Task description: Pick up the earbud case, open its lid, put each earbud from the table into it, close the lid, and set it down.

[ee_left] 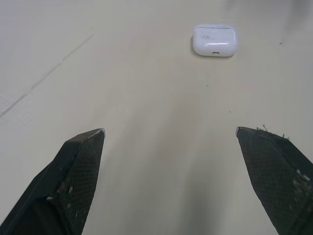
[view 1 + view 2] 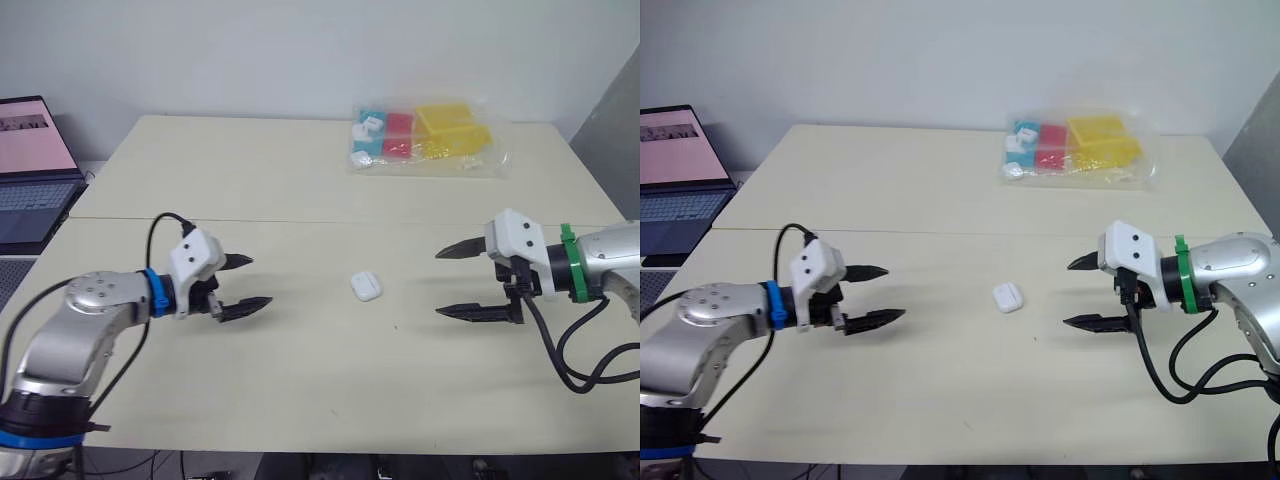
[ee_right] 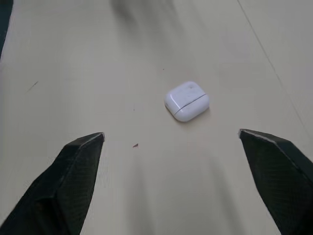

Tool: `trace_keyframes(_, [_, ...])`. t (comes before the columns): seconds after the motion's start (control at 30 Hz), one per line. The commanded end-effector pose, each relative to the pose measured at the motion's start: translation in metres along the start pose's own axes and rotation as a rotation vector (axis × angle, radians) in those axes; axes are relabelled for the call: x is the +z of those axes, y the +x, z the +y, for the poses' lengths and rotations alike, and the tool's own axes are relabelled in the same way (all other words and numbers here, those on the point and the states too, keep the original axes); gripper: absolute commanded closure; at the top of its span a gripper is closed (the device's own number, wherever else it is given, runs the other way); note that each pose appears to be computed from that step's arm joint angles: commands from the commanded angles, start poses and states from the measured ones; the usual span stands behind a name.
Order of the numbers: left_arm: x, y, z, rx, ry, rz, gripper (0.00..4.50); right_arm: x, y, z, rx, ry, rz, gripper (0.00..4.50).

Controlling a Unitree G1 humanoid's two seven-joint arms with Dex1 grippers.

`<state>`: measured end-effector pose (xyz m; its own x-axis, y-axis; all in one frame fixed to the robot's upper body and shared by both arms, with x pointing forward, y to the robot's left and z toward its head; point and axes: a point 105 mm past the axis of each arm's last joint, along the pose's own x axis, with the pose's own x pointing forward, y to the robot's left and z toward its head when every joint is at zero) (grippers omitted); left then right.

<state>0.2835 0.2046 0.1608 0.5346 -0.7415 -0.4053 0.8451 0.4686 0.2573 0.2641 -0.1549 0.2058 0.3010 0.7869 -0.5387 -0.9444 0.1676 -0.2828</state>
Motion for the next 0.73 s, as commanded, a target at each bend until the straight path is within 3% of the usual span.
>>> trace_keyframes(0.03, [0.012, -0.018, 0.005, 0.046, 0.092, 0.026, 0.00, 0.016, -0.017, 0.010, 0.052, -0.067, -0.013, 0.07])
trace_keyframes(0.27, [0.012, -0.017, -0.014, 0.002, 0.156, 0.076, 0.00, 0.006, -0.030, 0.006, 0.028, -0.151, 0.058, 0.07])
trace_keyframes(0.73, [0.020, -0.018, -0.023, -0.036, 0.104, 0.004, 0.00, 0.003, -0.025, 0.002, 0.034, -0.173, 0.051, 0.07])
